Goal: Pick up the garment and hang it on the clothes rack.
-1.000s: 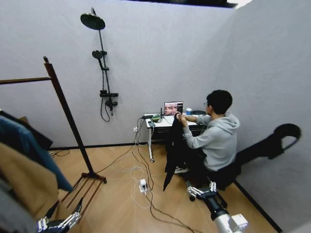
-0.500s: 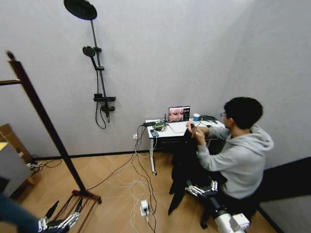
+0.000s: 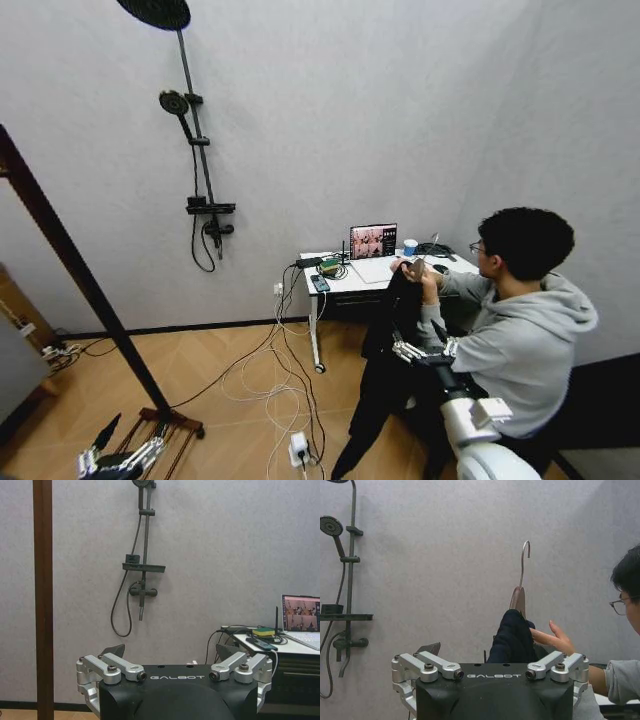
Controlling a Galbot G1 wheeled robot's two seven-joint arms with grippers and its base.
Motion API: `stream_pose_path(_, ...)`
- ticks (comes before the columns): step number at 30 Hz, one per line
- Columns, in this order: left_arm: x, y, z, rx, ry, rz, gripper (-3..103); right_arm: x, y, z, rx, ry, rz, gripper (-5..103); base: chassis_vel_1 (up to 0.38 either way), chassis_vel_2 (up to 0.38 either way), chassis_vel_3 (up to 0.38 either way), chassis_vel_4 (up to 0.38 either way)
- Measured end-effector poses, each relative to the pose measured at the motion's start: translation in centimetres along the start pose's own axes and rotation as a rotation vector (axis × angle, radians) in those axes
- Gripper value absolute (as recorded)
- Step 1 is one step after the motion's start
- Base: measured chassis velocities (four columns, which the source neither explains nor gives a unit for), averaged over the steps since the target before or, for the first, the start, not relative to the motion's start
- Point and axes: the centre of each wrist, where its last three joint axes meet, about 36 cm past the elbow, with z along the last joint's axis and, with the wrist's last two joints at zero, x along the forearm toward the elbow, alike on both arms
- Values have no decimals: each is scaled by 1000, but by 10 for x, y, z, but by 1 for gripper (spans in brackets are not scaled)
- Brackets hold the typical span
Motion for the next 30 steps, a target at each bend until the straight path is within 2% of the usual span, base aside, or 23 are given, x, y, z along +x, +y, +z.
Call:
stream_pose_path(3,0,0,0,0,0,0,100,-15,0,-9,-20,-1,31,100,0,0,0,0)
stream_pose_path(5,0,0,0,0,0,0,100,-39,-4,-25,-36,-1,63,100,0,0,0,0)
stream_pose_path(9,0,0,0,0,0,0,100,-65,-12,-44,-52,1,70,100,0,0,0,0)
stream_pose_path(10,0,0,0,0,0,0,100,-83,-17,-53,-54,7,57,100,0,0,0,0)
stream_pose_path(17,0,0,0,0,0,0,100,-131,-29,-56,-12,33,31,101,0,0,0,0)
stream_pose_path(23,0,0,0,0,0,0,100,-147,-31,-53,-34,62,66,80,0,0,0,0)
stream_pose_path(25,0,0,0,0,0,0,100,-148,-31,-53,-34,63,67,80,0,0,0,0)
stream_pose_path(28,0,0,0,0,0,0,100,-149,-33,-48,-36,64,65,64,0,0,0,0)
stream_pose_path(29,0,0,0,0,0,0,100,-149,-33,-48,-36,64,65,64,0,0,0,0)
stream_pose_path(30,0,0,0,0,0,0,100,-149,-33,-47,-37,64,65,58,0,0,0,0)
